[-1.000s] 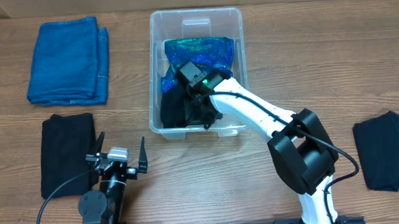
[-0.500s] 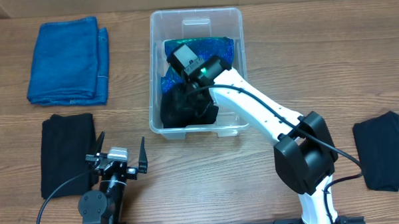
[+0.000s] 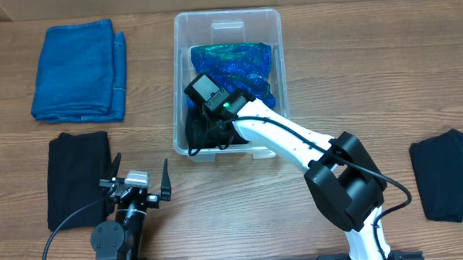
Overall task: Pack container
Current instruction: 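Lower and press the black cloth into the bin's front with the right gripper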
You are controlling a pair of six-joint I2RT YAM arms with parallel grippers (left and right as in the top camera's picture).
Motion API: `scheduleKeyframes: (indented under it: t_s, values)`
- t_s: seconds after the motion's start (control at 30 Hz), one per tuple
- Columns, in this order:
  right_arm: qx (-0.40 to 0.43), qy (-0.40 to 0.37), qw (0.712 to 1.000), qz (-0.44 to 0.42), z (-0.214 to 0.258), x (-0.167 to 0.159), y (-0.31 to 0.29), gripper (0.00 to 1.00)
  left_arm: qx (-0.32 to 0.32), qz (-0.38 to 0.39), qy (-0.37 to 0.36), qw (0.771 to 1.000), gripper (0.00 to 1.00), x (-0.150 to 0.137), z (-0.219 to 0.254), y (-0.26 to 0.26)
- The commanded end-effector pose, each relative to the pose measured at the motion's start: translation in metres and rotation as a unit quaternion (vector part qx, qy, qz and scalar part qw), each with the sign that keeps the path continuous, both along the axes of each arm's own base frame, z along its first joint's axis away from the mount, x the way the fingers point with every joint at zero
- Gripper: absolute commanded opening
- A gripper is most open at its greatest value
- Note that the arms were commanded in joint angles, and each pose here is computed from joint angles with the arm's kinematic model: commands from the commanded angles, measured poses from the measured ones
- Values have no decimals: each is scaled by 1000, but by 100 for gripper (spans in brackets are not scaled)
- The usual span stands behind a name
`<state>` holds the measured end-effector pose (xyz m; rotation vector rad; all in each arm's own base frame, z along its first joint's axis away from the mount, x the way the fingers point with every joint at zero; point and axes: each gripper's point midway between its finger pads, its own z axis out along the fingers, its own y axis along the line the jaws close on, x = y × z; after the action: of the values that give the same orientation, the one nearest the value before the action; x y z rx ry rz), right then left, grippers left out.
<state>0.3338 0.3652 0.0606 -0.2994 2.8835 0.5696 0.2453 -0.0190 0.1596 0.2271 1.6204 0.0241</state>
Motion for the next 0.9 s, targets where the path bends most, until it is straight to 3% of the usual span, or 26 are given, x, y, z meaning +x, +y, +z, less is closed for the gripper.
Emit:
scheduleKeyframes:
  t_s: [0.0, 0.2, 0.37, 0.47, 0.7, 0.87]
  values:
    - [-5, -7, 1000, -1, -2, 1, -1, 7, 7, 4, -3, 1000, 100, 0, 0, 2]
    - [-35, -26, 999, -11, -17, 13, -8, 6, 7, 4, -3, 1000, 100, 0, 0, 2]
    - [-6, -79, 997, -18, 62, 55, -10, 4, 7, 4, -3, 1000, 100, 0, 0, 2]
    - [12, -102, 994, -25, 85, 69, -8, 9, 7, 4, -3, 1000, 100, 0, 0, 2]
    - [-56, -23, 998, -18, 3, 56, -18, 7, 7, 4, -3, 1000, 100, 0, 0, 2]
    - [-70, -11, 997, -18, -12, 54, -21, 8, 7, 4, -3, 1000, 100, 0, 0, 2]
